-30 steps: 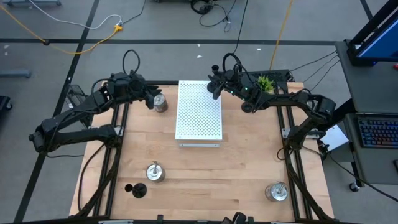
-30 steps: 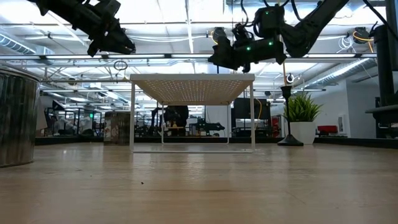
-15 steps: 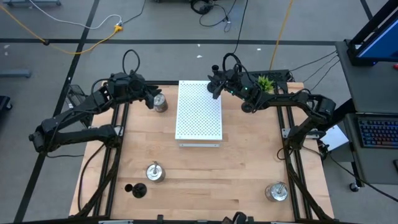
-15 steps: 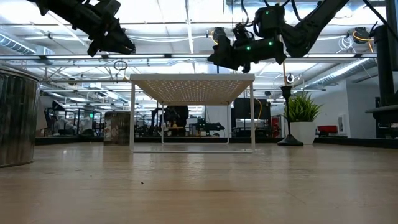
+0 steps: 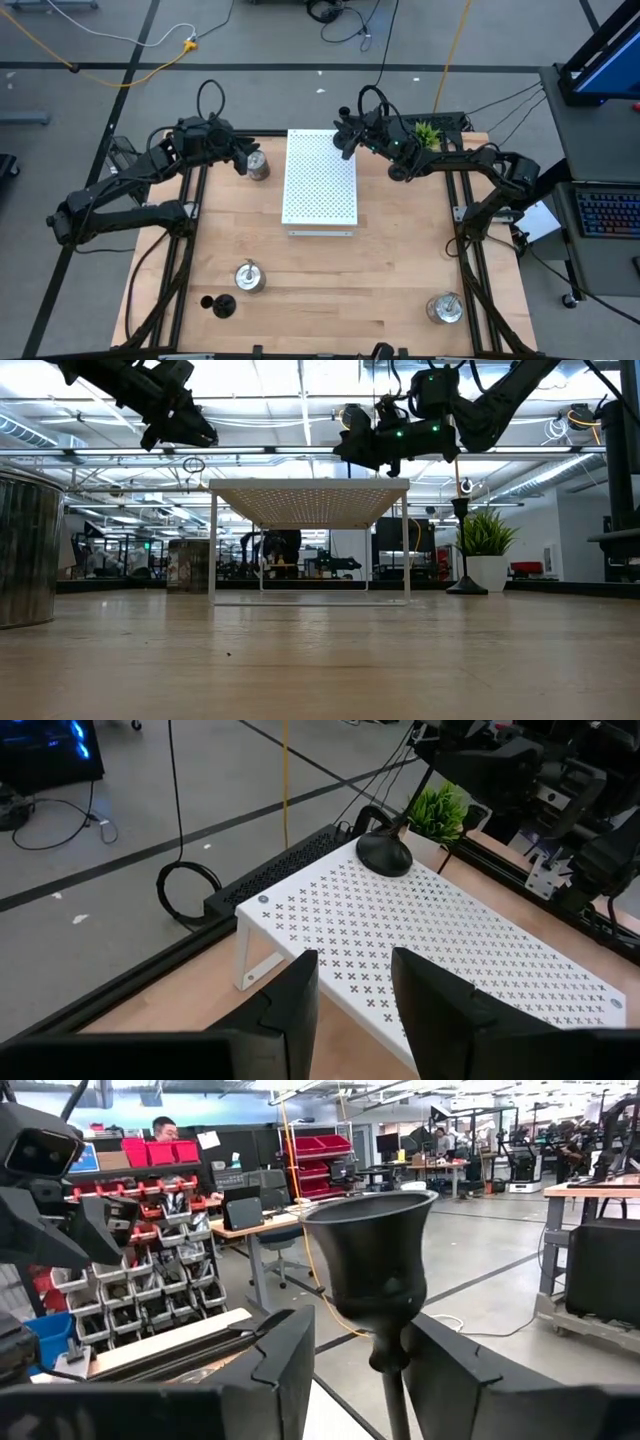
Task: Pick & Place candle stick holders
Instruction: Put the top left black candle holder on the shelf
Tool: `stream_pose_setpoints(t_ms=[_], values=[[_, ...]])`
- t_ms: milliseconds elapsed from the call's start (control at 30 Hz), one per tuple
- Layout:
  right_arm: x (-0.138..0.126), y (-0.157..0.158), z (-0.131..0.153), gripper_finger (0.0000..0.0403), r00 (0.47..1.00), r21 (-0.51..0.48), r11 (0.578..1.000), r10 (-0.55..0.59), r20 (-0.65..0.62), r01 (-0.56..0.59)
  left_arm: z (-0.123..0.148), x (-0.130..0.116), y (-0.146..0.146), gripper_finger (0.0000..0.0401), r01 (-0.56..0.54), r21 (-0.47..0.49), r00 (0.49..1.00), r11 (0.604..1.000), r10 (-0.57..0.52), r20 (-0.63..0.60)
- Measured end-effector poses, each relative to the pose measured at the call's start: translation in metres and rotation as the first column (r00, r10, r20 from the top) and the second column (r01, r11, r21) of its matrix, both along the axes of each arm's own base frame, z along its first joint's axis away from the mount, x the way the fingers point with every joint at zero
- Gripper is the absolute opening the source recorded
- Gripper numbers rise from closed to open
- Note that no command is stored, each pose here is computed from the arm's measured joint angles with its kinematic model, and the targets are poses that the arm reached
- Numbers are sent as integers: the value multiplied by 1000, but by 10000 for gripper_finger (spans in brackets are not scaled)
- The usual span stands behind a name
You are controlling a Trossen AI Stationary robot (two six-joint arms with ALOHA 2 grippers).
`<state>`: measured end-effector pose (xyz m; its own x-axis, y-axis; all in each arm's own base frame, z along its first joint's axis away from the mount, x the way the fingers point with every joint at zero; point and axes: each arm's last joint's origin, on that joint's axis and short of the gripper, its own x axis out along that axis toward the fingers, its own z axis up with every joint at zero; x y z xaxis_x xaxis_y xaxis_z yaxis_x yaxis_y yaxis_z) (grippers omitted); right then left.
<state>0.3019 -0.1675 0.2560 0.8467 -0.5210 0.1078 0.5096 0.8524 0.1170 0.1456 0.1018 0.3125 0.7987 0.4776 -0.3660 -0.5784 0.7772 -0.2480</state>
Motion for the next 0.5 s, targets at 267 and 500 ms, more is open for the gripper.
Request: stream_pose_setpoints(t_ms=[267, 500], values=[[0, 0, 4, 126, 999, 4, 1000, 5, 53, -5, 0, 0, 0, 133, 3, 4, 1000, 1000, -3, -3], [0, 0, 4, 125, 998, 8, 1000, 5, 56, -5, 0, 0, 0, 133, 5, 10, 1000, 1000, -5, -6]])
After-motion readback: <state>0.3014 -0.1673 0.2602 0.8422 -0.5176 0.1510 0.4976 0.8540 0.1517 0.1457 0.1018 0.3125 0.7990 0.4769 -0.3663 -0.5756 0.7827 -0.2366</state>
